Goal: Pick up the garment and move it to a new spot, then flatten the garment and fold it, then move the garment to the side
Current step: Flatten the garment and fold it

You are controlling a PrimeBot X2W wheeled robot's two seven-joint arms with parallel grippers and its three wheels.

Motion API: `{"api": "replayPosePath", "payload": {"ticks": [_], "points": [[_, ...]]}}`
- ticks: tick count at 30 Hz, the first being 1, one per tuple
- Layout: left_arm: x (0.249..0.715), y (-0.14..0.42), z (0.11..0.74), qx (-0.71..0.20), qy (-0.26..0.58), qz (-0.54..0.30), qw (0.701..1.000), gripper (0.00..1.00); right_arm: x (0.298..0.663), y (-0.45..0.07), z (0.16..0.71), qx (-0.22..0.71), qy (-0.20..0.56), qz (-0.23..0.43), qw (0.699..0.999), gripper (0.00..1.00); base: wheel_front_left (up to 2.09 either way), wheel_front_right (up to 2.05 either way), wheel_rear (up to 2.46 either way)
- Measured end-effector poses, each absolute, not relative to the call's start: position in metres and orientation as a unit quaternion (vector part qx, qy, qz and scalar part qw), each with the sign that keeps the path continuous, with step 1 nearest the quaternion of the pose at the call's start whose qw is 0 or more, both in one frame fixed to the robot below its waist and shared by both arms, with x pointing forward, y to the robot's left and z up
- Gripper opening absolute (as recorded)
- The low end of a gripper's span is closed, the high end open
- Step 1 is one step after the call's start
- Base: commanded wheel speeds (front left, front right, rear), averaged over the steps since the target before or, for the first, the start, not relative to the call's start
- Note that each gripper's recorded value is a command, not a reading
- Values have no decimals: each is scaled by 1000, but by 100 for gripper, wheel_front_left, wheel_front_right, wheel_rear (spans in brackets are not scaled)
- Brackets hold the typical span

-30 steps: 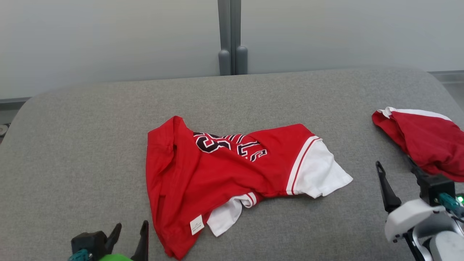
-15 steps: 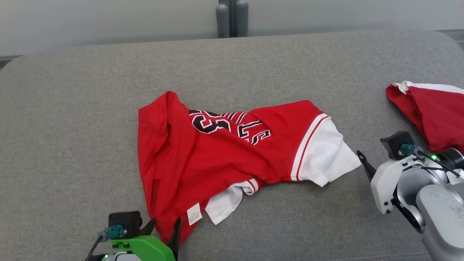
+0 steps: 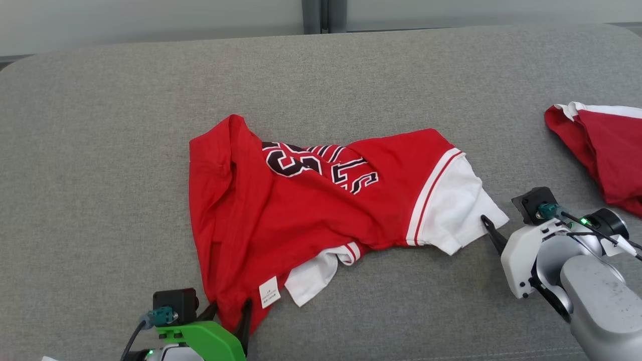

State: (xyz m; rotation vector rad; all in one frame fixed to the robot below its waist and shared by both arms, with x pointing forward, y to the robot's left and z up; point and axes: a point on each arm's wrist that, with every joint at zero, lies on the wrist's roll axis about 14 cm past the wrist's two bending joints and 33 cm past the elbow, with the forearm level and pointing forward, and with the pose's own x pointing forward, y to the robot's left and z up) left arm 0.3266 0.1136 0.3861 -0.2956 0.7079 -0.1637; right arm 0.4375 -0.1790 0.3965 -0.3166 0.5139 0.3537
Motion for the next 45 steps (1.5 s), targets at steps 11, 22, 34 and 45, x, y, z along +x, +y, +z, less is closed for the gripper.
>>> {"api": "replayPosePath", "payload": {"ticks": [11,22,34,45], "points": [[317,112,369,-154,368,-73,914,26,438,-173,392,-148,252,180,939,100,0,0,0],[328,106,380,-153,344,-89,922,0,433,-170,387,-149,259,188,936,100,0,0,0],[334,106,393,-159,321,-98,928,0,433,-172,372,-146,294,182,927,100,0,0,0],[348,105,418,-185,282,-105,936,0,441,-163,385,-66,261,174,947,0,0,0,0]]}}
